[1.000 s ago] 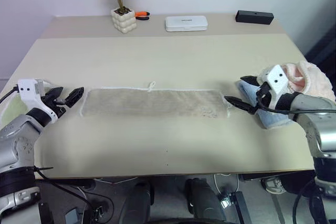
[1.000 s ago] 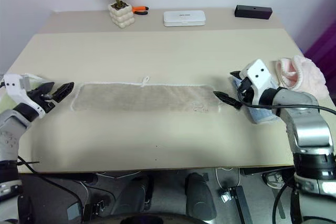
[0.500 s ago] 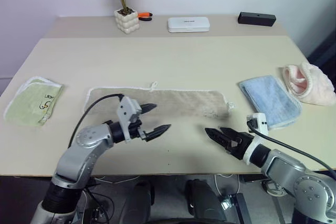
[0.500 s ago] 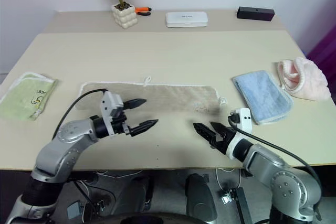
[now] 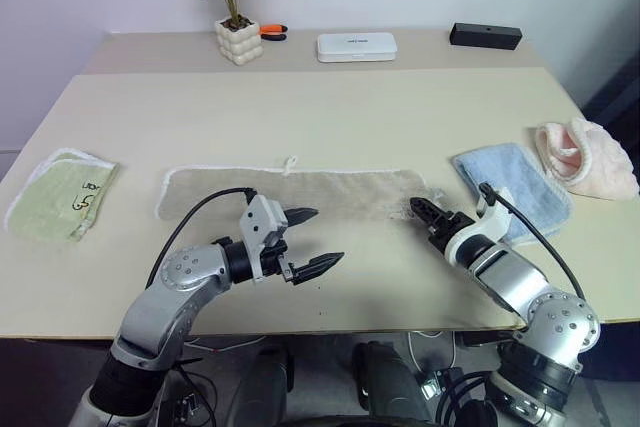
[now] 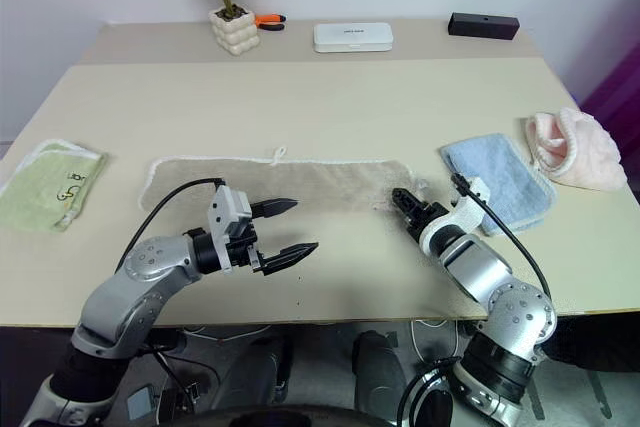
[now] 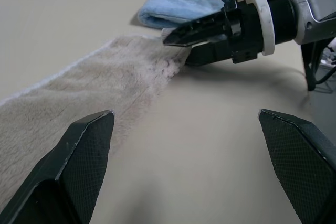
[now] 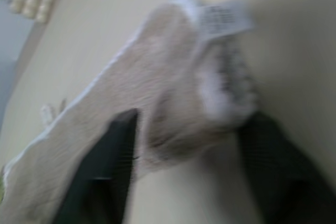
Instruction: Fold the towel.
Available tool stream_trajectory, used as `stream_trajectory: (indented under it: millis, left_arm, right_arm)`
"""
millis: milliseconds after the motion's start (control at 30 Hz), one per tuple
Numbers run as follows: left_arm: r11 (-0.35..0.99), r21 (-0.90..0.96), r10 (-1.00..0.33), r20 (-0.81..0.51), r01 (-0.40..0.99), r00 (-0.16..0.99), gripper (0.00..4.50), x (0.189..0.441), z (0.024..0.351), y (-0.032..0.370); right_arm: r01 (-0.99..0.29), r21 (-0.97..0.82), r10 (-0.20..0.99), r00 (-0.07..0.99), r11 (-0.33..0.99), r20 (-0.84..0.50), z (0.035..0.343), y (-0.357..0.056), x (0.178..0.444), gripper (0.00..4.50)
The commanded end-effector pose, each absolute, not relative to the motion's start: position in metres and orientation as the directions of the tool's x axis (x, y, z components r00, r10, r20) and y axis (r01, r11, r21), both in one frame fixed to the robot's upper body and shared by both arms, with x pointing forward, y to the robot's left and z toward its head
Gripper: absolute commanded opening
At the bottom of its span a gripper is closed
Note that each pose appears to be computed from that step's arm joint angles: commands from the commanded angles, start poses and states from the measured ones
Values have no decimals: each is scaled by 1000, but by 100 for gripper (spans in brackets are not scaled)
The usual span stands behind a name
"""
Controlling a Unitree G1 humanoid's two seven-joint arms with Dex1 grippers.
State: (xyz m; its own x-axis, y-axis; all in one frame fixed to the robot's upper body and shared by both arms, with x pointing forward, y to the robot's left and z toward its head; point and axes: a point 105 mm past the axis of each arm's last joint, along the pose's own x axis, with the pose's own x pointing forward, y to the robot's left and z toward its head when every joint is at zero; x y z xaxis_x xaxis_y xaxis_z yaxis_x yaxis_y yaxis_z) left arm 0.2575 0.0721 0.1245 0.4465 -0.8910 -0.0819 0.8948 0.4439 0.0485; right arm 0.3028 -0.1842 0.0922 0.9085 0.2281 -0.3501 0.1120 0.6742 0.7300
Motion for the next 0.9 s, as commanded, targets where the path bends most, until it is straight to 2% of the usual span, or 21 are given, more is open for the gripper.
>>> stream_trajectory:
  millis: [33,67,100,300,400,500,633,733,800,900]
  left_arm:
    - [447,73,-892,-45,892,450,450,252,132,70]
    - [449,69,-891,-44,891,452,450,251,131,69]
    - [450,67,-890,-44,890,453,450,251,131,69]
    - [458,53,-887,-38,888,460,450,250,128,66]
    - [451,52,-891,-35,891,453,450,254,128,65]
    - [439,54,-897,-28,897,441,450,256,129,63]
    - [434,57,-900,-19,899,435,450,259,132,60]
    - [441,56,-897,-15,896,443,450,260,133,61]
    - [445,55,-895,-15,894,446,450,259,132,61]
    - [450,53,-892,-16,892,451,450,258,132,61]
  right_arm:
    - [135,730,187,921,670,-341,98,-193,307,75]
    - [139,729,179,923,670,-340,98,-194,307,15]
    - [141,728,172,925,671,-338,99,-196,307,7]
    - [125,645,77,958,754,-276,127,-234,296,7]
    - [75,523,52,973,849,-225,157,-257,293,7]
    - [-95,298,159,967,950,-198,185,-242,296,7]
    - [-328,92,340,918,940,-204,199,-202,297,7]
    - [-505,-96,462,840,858,-285,188,-166,294,7]
    - [-597,-151,527,781,788,-334,175,-145,292,7]
    - [-660,-201,564,734,724,-377,159,-128,294,7]
